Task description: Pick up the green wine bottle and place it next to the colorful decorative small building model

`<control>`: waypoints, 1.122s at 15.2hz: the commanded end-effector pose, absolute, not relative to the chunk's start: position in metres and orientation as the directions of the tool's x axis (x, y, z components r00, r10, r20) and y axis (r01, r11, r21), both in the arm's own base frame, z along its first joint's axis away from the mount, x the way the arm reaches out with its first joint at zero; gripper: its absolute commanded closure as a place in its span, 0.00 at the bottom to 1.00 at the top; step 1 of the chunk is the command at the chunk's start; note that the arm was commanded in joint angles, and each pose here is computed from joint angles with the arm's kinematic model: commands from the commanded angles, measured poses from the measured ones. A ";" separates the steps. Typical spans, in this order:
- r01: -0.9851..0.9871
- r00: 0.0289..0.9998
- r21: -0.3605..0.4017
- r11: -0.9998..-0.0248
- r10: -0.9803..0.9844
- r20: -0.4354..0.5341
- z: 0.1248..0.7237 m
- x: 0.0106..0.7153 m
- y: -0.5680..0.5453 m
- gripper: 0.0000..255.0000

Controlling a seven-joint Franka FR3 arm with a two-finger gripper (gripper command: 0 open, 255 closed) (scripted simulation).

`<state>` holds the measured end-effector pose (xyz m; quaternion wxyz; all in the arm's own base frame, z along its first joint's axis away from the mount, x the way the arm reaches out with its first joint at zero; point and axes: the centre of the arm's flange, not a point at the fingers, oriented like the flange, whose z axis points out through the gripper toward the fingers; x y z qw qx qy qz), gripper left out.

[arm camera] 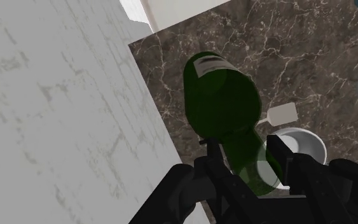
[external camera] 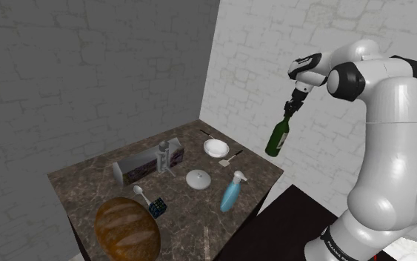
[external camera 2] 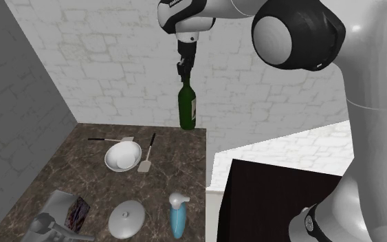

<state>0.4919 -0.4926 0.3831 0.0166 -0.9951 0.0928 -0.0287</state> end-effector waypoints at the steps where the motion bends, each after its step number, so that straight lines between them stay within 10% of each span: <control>1: -0.184 0.981 -0.038 -0.982 -0.186 0.054 0.395 0.492 -0.493 1.00; 17: -0.184 0.981 -0.038 -0.982 -0.186 0.054 0.480 0.492 -0.493 1.00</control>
